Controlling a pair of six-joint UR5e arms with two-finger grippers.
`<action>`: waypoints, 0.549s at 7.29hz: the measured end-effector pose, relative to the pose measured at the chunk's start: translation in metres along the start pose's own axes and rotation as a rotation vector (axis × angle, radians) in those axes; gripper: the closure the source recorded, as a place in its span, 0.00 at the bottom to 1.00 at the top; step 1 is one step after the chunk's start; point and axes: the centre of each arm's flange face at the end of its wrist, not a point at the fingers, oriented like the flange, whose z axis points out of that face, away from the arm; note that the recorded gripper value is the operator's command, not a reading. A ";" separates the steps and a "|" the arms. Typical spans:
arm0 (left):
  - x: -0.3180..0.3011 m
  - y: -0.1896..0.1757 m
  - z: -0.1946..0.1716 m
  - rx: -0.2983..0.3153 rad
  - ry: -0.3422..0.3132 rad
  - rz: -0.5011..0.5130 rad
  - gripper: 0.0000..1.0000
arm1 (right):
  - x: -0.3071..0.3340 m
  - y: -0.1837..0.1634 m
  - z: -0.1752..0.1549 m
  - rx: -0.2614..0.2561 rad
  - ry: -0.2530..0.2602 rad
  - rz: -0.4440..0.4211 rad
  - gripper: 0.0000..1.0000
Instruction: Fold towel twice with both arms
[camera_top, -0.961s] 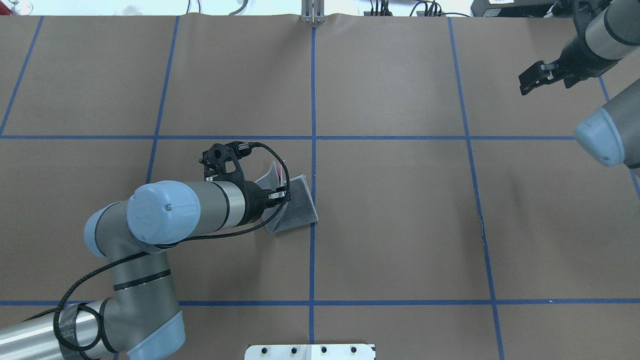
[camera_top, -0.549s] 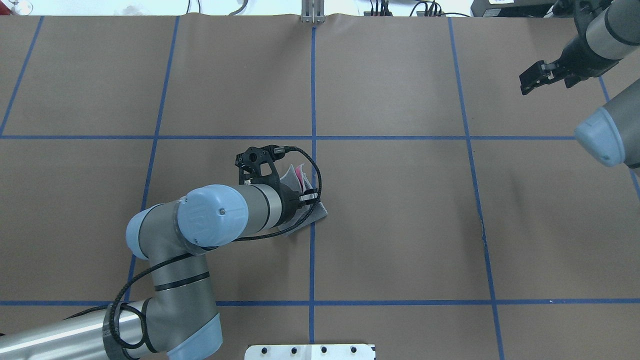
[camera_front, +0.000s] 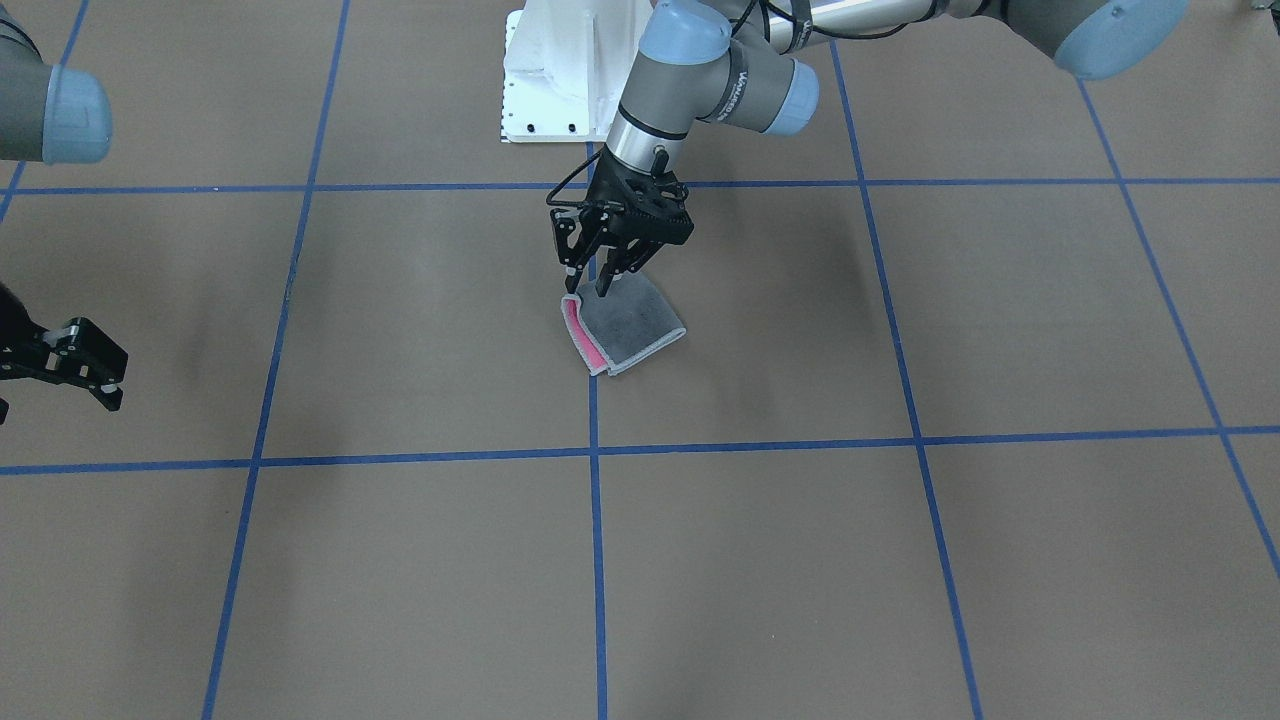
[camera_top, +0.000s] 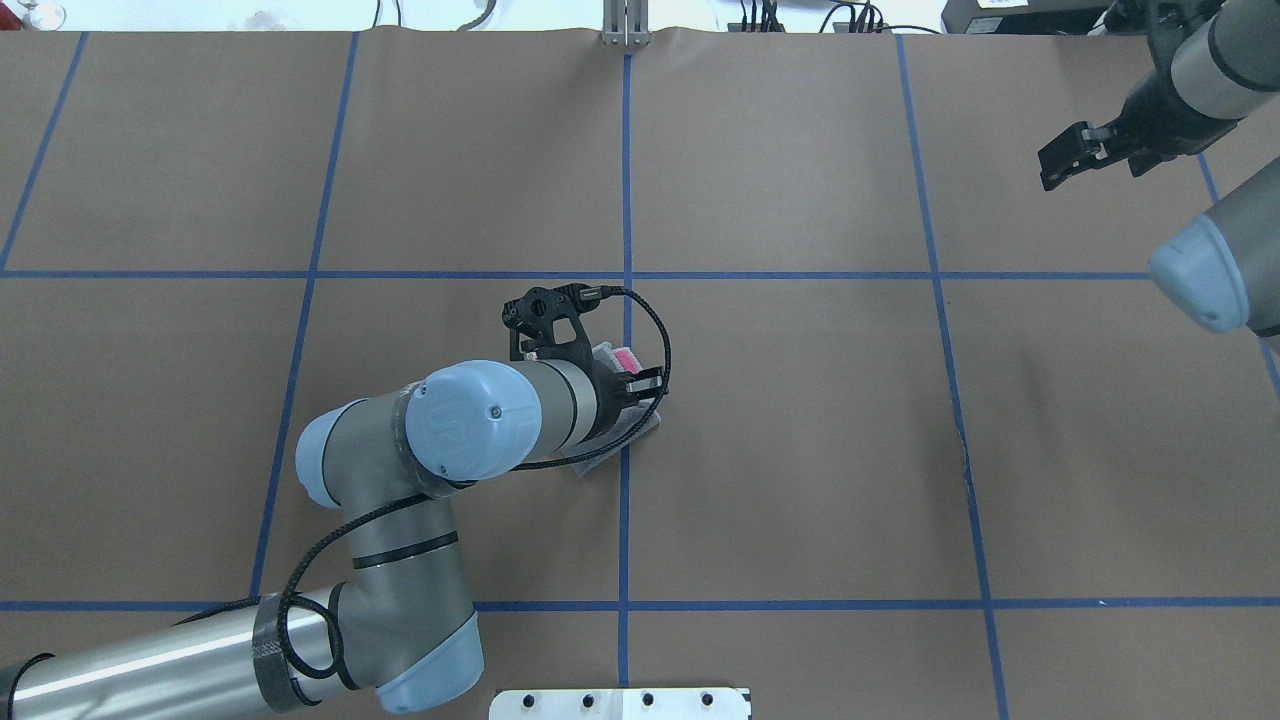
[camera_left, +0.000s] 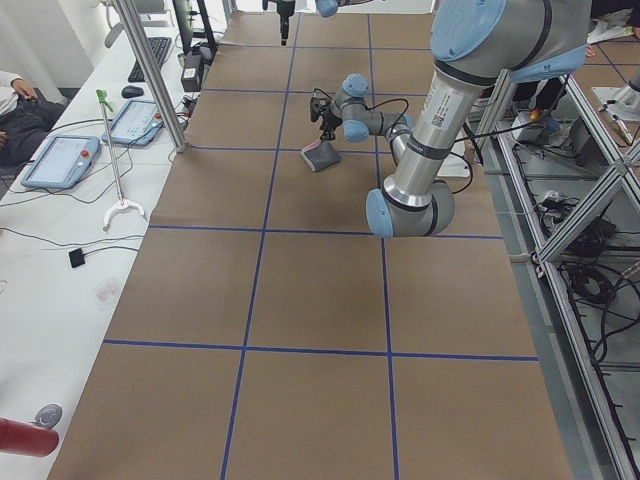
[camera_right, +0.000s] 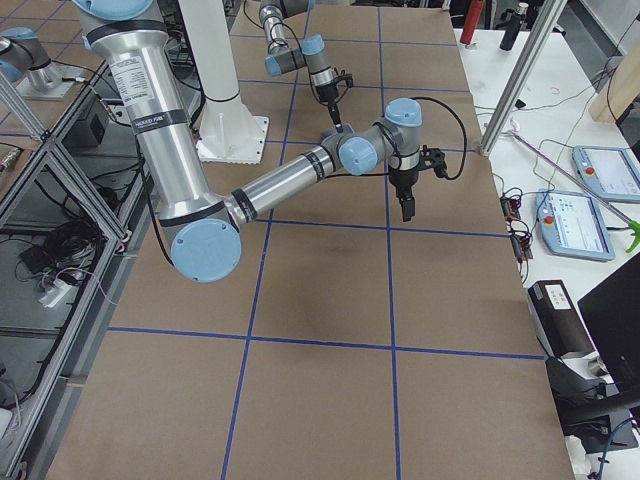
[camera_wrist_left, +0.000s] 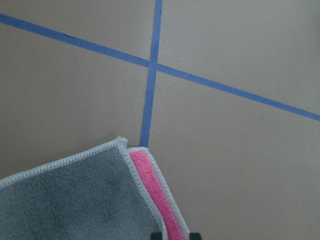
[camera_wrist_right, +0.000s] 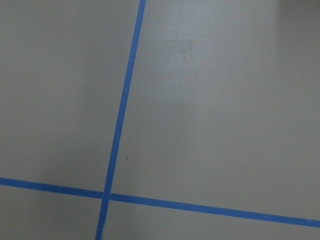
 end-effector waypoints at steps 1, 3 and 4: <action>0.000 -0.004 -0.002 0.001 -0.006 0.001 0.00 | 0.003 -0.001 0.001 -0.002 0.002 0.005 0.00; -0.002 -0.020 -0.017 -0.023 -0.050 0.074 0.00 | 0.032 -0.009 0.001 -0.015 0.001 -0.005 0.00; -0.009 -0.035 -0.032 -0.045 -0.104 0.138 0.00 | 0.063 -0.011 0.001 -0.031 -0.001 -0.031 0.00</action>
